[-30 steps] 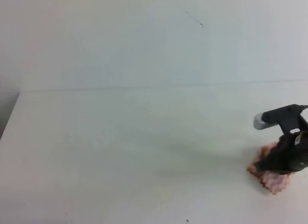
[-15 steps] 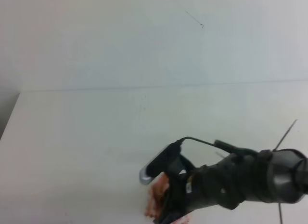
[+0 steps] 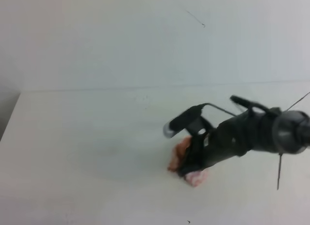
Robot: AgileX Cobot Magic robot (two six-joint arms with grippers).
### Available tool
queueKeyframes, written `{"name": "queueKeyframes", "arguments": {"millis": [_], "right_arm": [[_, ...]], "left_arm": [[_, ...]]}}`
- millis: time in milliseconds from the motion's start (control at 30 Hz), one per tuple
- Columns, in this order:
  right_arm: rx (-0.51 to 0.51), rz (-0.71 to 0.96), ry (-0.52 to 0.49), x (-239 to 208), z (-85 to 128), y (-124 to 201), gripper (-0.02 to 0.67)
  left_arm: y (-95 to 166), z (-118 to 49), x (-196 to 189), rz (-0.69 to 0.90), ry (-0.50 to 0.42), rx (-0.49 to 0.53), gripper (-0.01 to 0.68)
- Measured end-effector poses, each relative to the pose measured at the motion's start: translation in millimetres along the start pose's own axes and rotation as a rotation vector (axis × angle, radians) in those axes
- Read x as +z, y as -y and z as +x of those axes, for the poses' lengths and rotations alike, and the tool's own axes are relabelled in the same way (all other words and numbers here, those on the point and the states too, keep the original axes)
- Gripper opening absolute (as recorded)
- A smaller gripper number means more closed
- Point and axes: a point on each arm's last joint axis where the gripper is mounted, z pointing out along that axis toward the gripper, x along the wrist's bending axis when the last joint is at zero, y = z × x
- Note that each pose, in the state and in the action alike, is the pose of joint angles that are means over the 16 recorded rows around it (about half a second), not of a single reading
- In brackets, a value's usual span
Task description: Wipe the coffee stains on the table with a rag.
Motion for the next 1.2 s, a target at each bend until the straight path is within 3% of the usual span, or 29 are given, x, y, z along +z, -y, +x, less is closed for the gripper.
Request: {"name": "queueKeyframes", "arguments": {"millis": [200,367,533,933,1067,1200], "right_arm": [[0.169,0.084,0.067,-15.2,-65.7,12.5,0.031],[0.268,0.119,0.063,-29.3,-90.3,20.4,0.032],[0.286,0.105,0.022,-36.7,-90.6,18.1,0.079],[0.228,-0.023,-0.041,-73.2,-81.2,-16.7,0.293],[0.174,-0.107,-0.015,-116.4,-80.7,-34.9,0.276],[0.112,-0.214,0.043,-176.6,-77.7,-47.6,0.199]], "left_arm": [[0.0,0.0,0.0,0.000,0.000,0.000,-0.001],[-0.1,0.0,0.0,-0.001,0.000,0.000,-0.001],[-0.4,0.0,0.0,-0.004,0.000,0.000,-0.001],[-0.8,0.0,0.0,-0.008,0.000,0.000,-0.001],[-0.8,0.0,0.0,-0.008,0.000,0.000,-0.001],[-1.0,0.0,0.0,-0.011,0.000,0.000,-0.001]]}}
